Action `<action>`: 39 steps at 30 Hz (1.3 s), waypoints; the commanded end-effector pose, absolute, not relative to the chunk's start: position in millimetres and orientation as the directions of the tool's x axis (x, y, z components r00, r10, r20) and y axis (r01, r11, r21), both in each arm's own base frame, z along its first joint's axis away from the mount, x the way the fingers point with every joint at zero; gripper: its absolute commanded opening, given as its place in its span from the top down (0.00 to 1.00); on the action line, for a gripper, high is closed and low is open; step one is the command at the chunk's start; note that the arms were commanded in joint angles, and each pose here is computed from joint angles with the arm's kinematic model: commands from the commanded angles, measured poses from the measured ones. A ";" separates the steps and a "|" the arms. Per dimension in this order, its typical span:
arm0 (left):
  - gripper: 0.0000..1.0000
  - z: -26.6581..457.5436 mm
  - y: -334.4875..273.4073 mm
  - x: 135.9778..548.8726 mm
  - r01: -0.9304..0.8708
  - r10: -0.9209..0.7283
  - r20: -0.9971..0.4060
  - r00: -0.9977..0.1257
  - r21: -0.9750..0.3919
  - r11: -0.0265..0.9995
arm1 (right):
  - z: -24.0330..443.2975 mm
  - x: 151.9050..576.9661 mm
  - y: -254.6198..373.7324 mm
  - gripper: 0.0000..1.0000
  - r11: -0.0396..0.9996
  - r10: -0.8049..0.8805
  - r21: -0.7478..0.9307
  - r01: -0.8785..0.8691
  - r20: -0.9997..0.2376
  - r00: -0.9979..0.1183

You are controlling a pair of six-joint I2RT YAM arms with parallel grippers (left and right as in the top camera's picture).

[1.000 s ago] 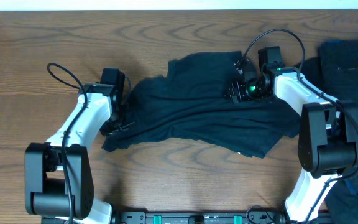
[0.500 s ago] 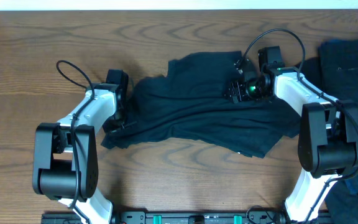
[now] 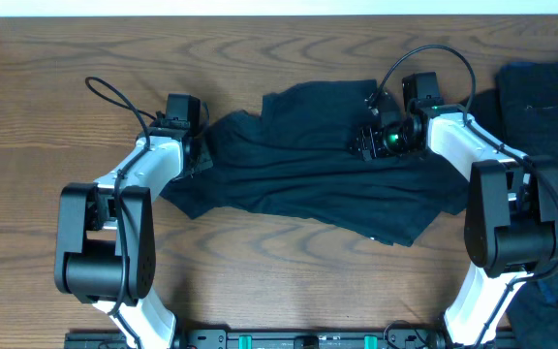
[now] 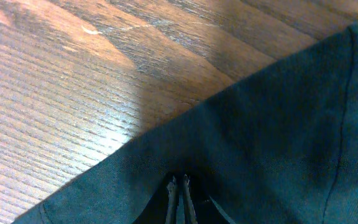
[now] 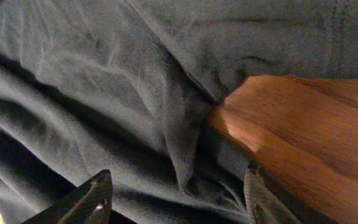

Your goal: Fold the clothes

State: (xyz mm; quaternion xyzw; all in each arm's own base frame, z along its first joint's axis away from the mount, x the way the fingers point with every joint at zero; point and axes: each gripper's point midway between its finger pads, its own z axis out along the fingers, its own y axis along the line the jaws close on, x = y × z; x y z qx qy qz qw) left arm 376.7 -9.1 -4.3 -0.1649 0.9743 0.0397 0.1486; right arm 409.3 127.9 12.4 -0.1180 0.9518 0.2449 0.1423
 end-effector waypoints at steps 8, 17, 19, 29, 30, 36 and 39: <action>0.92 53.5 -14.8 372.8 -0.300 -0.293 -0.364 -0.884 -0.039 0.953 | 32.6 423.2 120.5 0.37 0.873 -0.132 0.393 -0.288 -0.378 -0.916; 0.94 114.8 -45.6 381.9 -0.131 -0.220 -0.486 -0.846 -0.210 0.969 | 134.8 459.0 115.6 0.35 0.890 -0.069 0.332 -0.312 -0.578 -0.813; 0.94 109.6 -51.6 388.0 -0.090 -0.192 -0.490 -0.850 -0.224 0.970 | 149.5 462.6 104.3 0.34 0.917 -0.042 0.293 -0.272 -0.605 -0.795; 0.94 57.9 -84.0 433.8 0.096 -0.076 -0.534 -0.842 -0.288 0.953 | 148.8 448.9 49.6 0.01 0.979 0.019 0.179 -0.096 -0.553 -0.833; 0.94 51.4 -84.2 436.2 0.095 -0.076 -0.531 -0.844 -0.288 0.953 | 146.3 447.1 47.8 0.01 0.980 0.022 0.179 -0.090 -0.542 -0.840; 0.94 12.2 -84.5 436.5 0.077 -0.075 -0.478 -0.875 -0.290 0.954 | 142.7 443.6 47.5 0.01 0.980 0.022 0.181 -0.086 -0.525 -0.851; 0.94 -1.7 -84.0 433.1 0.067 -0.073 -0.450 -0.890 -0.288 0.955 | 142.8 443.5 47.5 0.01 0.980 0.022 0.181 -0.086 -0.525 -0.851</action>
